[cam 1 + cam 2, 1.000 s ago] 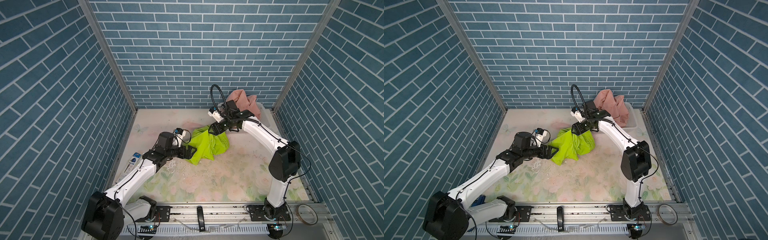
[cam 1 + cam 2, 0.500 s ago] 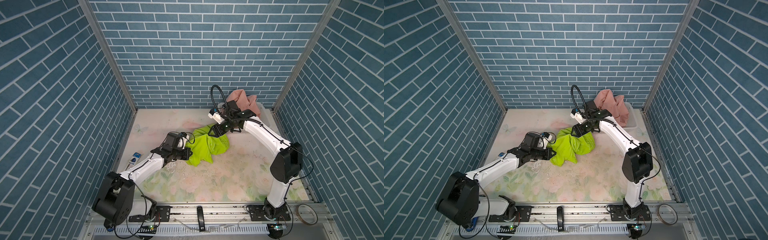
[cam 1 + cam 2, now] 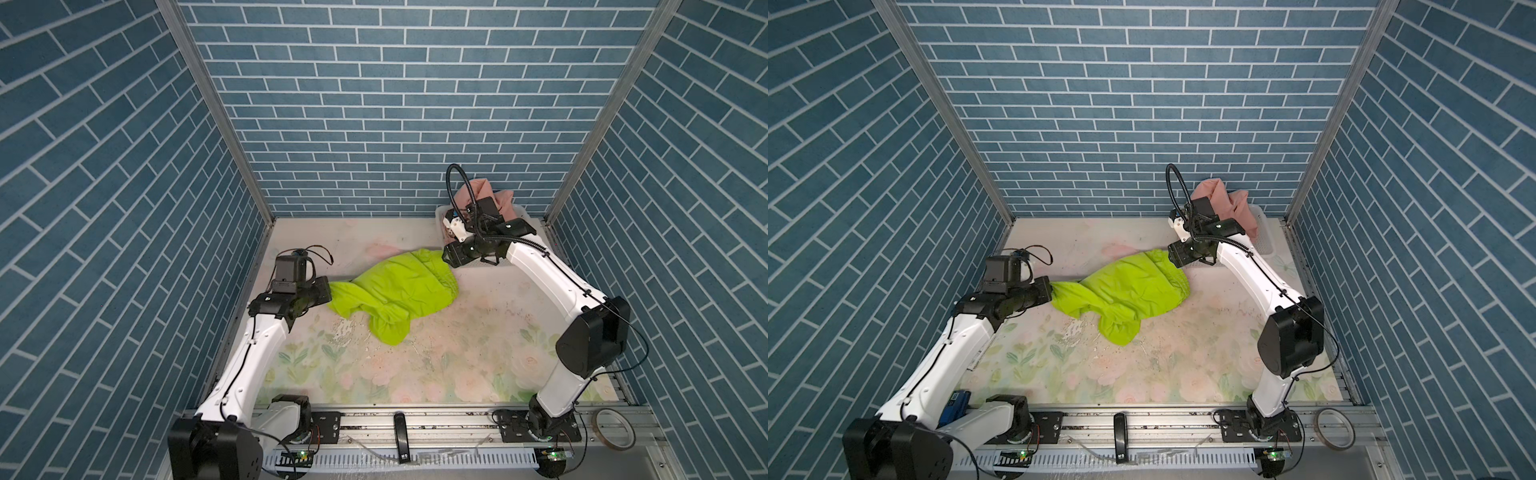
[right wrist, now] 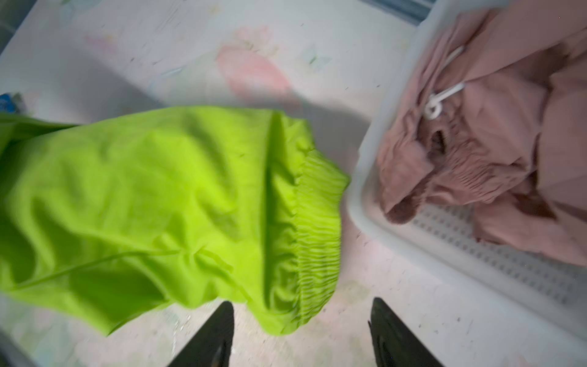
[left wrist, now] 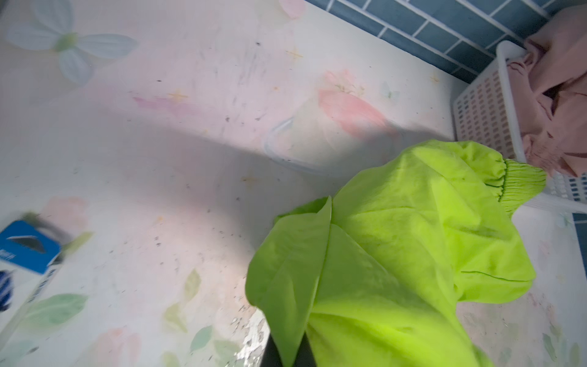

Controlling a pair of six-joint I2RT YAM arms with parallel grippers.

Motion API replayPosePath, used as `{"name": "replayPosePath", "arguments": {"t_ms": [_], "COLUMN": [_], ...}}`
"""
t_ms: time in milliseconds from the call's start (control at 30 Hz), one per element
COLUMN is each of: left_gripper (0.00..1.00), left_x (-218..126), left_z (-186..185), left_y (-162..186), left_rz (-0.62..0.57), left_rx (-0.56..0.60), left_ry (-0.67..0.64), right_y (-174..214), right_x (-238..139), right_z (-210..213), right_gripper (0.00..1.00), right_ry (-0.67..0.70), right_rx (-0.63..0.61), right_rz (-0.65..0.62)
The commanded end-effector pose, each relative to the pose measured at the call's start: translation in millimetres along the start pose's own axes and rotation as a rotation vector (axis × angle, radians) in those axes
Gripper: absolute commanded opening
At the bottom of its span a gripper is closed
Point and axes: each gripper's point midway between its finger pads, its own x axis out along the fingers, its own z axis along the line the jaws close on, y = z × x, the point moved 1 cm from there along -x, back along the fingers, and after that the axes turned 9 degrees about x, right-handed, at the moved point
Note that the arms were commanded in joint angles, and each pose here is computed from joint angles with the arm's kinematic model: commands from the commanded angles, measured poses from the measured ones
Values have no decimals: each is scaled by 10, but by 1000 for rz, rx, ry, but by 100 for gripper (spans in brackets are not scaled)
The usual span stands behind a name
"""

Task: Fold and stack the shorts

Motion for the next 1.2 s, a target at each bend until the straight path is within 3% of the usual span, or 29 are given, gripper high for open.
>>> {"name": "replayPosePath", "arguments": {"t_ms": [0,300,533,867,1167], "left_gripper": [0,0,0,0,0], "left_x": [-113,-63,-56,1,-105], "left_z": [126,-85,-66,-149,-247], "left_y": [92,114,184,153,65], "left_rz": [39,23,46,54,38], "left_rx": [-16,-36,-25,-28,15], "left_ry": [-63,79,71,124,152], "right_y": [-287,-719,-808,-768,-795], "right_x": [326,1175,1480,1555,1385], "right_z": [-201,-520,-733,-1199,-1532], "right_gripper": [68,68,68,67,67], "right_ry": [131,308,392,401,393], "right_rx": [42,28,5,127,190], "right_rz": [-53,-76,-70,-77,-92]}}
